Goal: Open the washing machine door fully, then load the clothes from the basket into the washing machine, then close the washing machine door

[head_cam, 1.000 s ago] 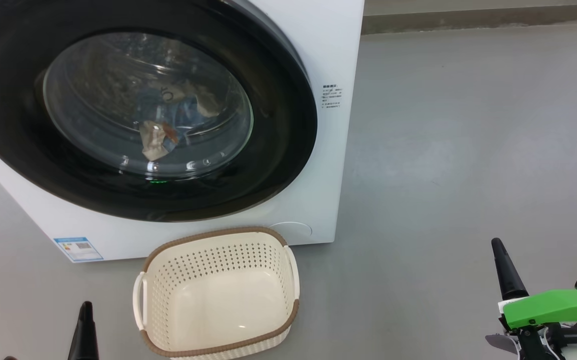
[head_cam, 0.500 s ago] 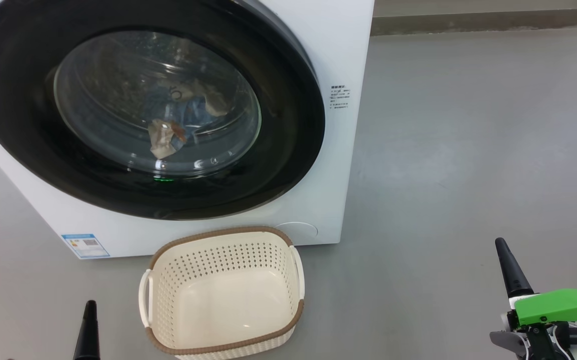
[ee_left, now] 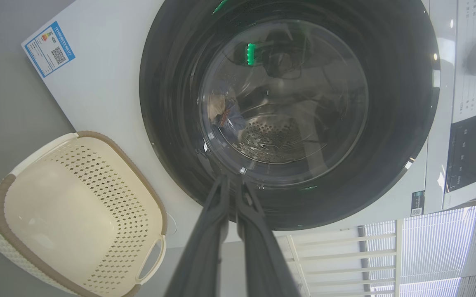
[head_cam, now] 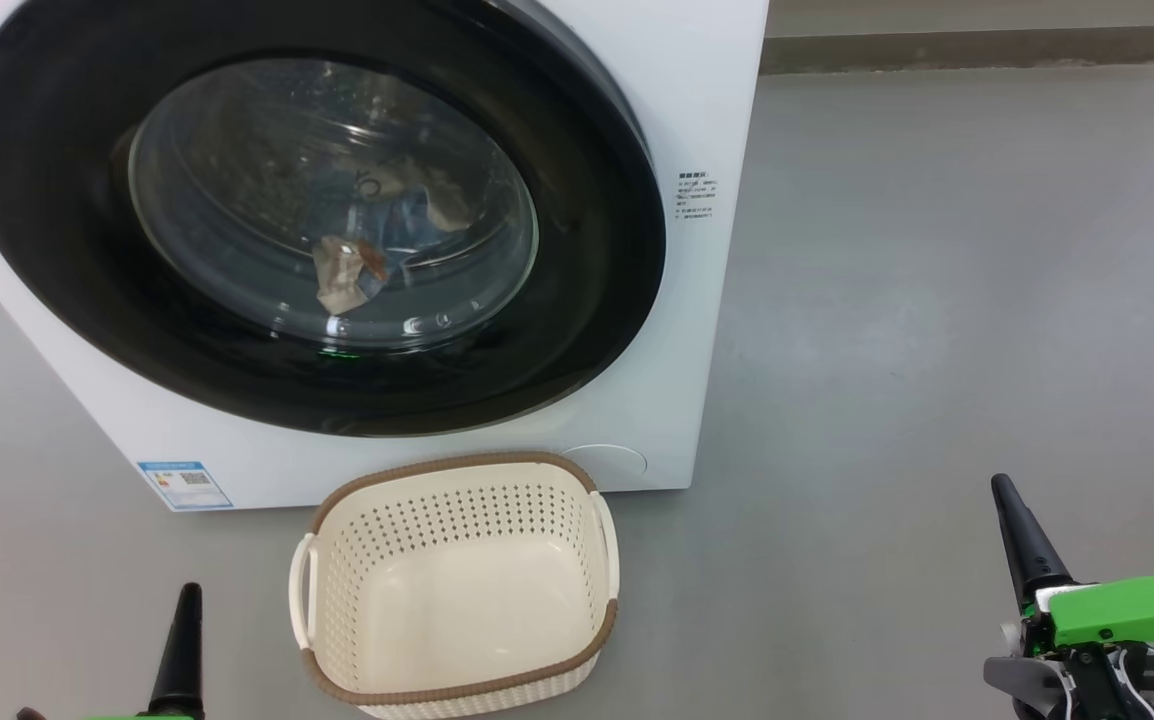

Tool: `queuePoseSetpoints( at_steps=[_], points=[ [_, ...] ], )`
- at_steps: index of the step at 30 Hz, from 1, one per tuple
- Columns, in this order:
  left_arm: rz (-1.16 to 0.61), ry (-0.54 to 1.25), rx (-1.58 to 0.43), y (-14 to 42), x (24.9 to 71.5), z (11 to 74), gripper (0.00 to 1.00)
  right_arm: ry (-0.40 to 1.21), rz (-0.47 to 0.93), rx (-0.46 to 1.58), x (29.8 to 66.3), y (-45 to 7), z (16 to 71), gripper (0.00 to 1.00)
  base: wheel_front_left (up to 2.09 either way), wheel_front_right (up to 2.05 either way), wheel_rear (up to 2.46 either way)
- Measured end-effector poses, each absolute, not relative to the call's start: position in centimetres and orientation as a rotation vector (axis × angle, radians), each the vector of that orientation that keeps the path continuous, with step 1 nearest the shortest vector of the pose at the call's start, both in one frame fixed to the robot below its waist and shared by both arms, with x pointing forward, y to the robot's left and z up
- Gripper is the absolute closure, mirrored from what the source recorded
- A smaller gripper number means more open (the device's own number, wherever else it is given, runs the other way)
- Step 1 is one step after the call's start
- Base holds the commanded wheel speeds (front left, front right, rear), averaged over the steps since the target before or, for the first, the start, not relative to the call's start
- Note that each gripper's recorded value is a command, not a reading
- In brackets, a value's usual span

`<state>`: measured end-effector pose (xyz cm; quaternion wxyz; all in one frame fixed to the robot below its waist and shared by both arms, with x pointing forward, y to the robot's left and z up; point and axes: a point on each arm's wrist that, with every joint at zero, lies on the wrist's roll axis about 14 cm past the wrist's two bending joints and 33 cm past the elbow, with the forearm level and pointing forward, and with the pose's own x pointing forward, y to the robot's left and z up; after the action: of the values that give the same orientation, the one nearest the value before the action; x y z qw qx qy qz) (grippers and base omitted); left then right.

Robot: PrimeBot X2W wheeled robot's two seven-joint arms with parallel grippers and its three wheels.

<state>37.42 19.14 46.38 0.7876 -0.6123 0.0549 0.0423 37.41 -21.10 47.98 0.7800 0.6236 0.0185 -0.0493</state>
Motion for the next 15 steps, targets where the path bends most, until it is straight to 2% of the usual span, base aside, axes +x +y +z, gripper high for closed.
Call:
queuePoseSetpoints(
  at_steps=[15],
  points=[
    [0.065, 0.087, -1.476, 19.2, 37.7, 47.6, 1.0, 0.038, -0.081, 1.478, 37.8, -20.7, 48.4, 1.0, 0.0, 0.0, 0.0]
  ],
)
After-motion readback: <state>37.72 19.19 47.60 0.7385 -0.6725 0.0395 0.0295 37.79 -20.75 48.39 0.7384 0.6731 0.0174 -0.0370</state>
